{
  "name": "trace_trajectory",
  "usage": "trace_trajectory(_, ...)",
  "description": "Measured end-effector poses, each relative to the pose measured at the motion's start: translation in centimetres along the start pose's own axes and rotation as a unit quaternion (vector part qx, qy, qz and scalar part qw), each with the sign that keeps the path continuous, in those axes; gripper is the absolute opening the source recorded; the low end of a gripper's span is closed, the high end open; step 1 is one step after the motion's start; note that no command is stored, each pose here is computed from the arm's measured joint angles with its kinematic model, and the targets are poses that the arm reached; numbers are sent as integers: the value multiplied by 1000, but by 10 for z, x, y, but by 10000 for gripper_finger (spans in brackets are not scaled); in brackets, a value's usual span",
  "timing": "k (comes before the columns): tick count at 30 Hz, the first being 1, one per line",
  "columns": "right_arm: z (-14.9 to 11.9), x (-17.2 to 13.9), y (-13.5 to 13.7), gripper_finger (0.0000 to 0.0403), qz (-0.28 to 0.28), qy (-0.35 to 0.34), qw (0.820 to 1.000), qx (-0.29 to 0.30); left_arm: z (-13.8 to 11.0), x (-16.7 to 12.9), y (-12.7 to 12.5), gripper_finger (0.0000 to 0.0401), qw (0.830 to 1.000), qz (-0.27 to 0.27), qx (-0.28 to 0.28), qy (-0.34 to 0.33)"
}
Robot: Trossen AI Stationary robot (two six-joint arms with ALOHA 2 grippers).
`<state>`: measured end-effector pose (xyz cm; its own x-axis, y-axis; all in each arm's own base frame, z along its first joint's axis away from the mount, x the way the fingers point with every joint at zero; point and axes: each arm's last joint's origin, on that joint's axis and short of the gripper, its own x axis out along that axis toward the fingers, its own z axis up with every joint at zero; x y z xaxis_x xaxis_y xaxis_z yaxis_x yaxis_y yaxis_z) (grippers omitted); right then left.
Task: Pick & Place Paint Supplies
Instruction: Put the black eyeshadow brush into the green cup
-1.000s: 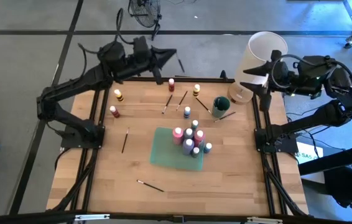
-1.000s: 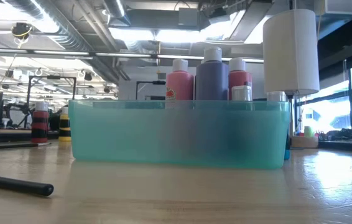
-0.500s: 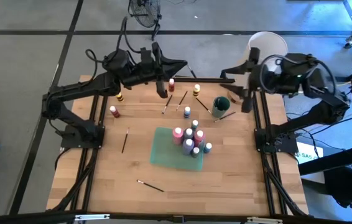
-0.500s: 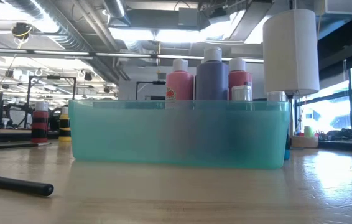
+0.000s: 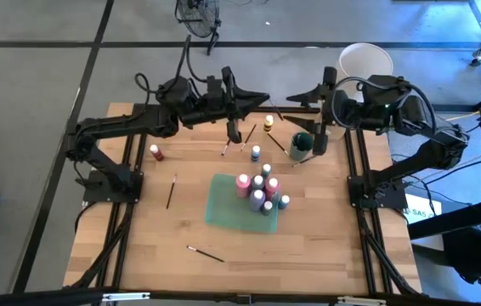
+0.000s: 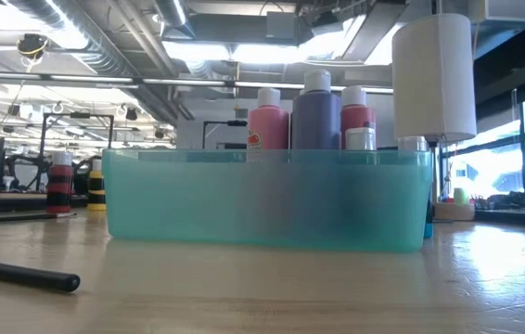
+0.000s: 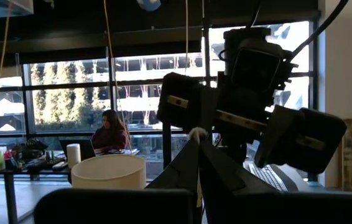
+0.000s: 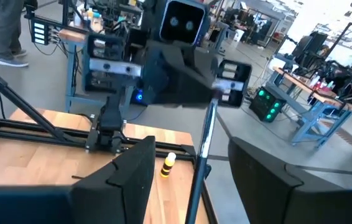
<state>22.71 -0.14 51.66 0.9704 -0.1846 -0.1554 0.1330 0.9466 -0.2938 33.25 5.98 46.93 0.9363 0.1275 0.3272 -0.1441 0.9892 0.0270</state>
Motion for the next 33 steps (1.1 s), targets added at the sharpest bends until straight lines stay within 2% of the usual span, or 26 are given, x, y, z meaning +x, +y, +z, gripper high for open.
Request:
trace_trajectory(7, -4, 13, 4, 206, 4, 17, 1000, 0, -3, 3, -4, 2, 1000, -19, 6, -6)
trace_trajectory(18, -8, 27, 7, 203, 7, 28, 999, -14, -7, 4, -5, 2, 1000, -20, 3, 9)
trace_trajectory(33, -11, 28, -2, 137, -12, 36, 999, -2, -7, 4, -4, 2, 1000, -19, 10, 9)
